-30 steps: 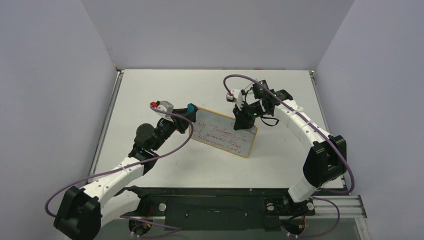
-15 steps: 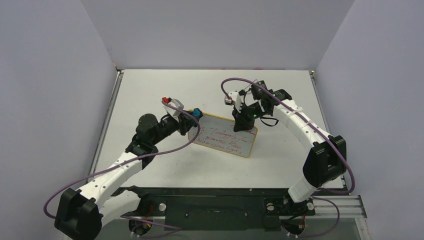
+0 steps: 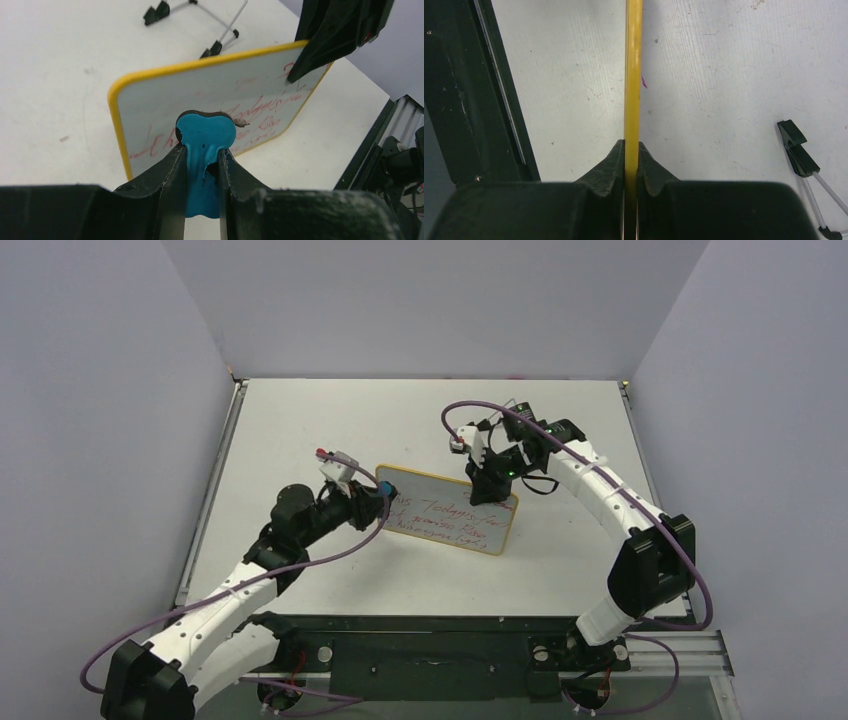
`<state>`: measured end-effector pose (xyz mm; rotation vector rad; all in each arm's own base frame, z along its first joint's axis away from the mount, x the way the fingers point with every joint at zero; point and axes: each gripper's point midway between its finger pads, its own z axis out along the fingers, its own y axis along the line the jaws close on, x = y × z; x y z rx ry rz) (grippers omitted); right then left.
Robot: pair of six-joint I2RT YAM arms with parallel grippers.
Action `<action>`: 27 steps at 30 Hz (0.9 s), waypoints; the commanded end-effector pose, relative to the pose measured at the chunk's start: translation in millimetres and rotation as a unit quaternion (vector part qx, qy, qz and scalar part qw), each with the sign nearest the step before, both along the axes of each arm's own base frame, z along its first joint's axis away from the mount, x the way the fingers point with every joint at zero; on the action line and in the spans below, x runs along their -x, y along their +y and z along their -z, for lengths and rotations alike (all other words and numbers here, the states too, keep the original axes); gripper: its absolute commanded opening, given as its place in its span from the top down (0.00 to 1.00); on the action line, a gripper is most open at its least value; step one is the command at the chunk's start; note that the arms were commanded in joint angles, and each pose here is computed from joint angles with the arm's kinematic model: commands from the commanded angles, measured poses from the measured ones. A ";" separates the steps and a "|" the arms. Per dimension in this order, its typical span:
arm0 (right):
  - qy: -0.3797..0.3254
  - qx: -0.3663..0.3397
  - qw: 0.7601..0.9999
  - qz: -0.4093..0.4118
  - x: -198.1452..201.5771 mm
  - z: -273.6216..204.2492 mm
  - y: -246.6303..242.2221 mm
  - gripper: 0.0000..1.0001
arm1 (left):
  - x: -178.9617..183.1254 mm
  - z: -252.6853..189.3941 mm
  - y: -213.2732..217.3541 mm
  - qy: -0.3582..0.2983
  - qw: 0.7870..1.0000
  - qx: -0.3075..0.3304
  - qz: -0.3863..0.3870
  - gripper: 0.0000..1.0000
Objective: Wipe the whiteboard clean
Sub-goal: Erase the whiteboard at the center of the board.
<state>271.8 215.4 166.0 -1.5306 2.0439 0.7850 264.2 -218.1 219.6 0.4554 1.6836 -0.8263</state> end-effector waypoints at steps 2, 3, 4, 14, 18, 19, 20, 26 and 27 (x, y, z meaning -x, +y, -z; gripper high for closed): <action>-0.017 0.095 0.995 0.024 -4.0 25.7 -35.9 1.00 | 24.3 47.6 -7.5 0.104 0.994 -0.004 -0.017 1.00; -0.017 0.095 0.995 0.025 -4.2 26.1 -36.2 1.00 | 27.6 54.2 -10.4 0.108 0.994 -0.007 -0.021 1.00; -0.018 0.094 0.995 0.026 -5.0 26.4 -35.7 1.00 | 30.6 64.2 -11.0 0.117 0.993 -0.009 -0.025 1.00; -0.020 0.089 0.995 0.028 -4.9 28.2 -33.0 1.00 | 32.2 135.9 -17.9 0.151 0.976 -0.115 -0.104 1.00; -0.011 0.074 0.997 0.028 -3.0 25.7 -28.8 1.00 | 16.3 120.3 1.1 0.112 0.974 -0.082 -0.178 1.00; -0.006 0.066 0.997 0.028 -2.0 24.5 -25.2 1.00 | 15.1 119.7 9.4 0.098 0.974 -0.078 -0.192 1.00; -0.001 0.063 0.998 0.029 -2.0 25.3 -23.6 1.00 | 6.0 103.9 14.9 0.069 0.972 -0.049 -0.219 1.00; 0.013 0.056 0.998 0.041 -2.7 29.1 -17.4 1.00 | -30.4 83.4 44.6 0.016 0.960 0.020 -0.280 1.00; 0.014 0.054 0.997 0.044 -3.4 29.2 -16.8 1.00 | -35.2 75.5 43.5 0.008 0.960 0.033 -0.278 1.00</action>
